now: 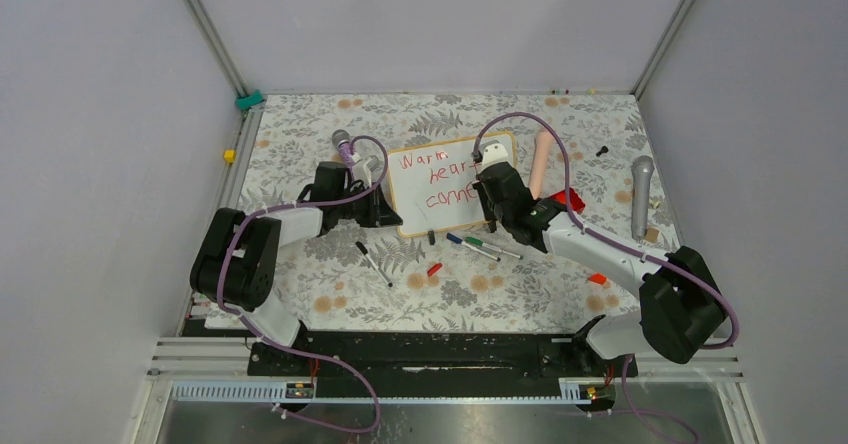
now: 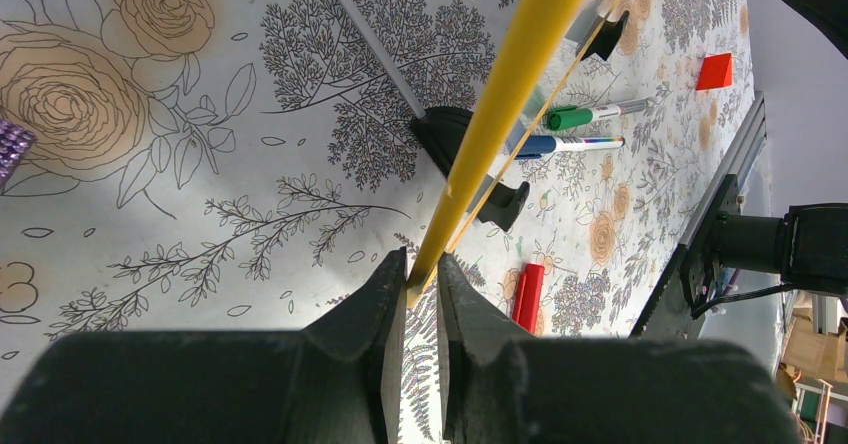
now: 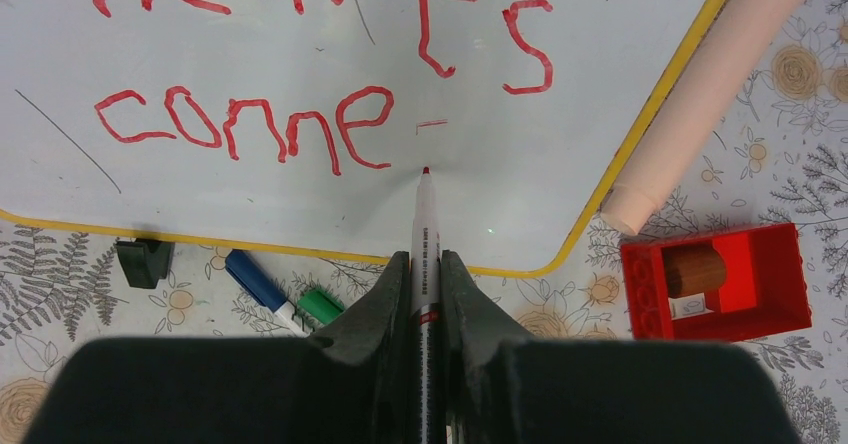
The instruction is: Write a sentence on the whiteboard
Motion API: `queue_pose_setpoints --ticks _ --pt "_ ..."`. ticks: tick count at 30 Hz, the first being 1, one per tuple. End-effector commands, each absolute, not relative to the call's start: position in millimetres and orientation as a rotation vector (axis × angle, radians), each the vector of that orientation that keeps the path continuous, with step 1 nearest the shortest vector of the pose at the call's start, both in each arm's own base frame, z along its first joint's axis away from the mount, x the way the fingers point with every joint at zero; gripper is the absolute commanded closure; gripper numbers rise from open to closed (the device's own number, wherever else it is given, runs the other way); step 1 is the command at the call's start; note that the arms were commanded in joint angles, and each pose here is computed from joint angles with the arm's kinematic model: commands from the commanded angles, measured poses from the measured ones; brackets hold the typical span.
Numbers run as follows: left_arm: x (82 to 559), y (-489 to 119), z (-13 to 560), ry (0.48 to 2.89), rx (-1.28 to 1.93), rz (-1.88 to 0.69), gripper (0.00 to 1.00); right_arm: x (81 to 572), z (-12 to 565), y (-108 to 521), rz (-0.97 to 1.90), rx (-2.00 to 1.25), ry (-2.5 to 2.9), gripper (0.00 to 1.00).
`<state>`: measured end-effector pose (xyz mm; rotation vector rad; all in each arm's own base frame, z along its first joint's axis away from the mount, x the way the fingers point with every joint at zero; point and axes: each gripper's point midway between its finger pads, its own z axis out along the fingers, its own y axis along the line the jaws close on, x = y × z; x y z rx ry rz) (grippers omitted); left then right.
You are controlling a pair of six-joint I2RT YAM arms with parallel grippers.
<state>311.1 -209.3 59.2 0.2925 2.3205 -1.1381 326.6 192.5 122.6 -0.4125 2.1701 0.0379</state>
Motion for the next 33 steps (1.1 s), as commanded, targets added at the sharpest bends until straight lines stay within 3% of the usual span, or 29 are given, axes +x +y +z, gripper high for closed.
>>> queue_pose_setpoints --ticks 1,33 --pt "329.7 -206.1 67.4 2.278 0.292 -1.086 0.99 333.3 138.3 185.2 0.008 -0.369 2.129 1.0" --pt "329.8 -206.4 67.1 2.278 0.292 -1.087 0.99 347.4 148.5 208.5 0.088 -0.379 2.109 1.0"
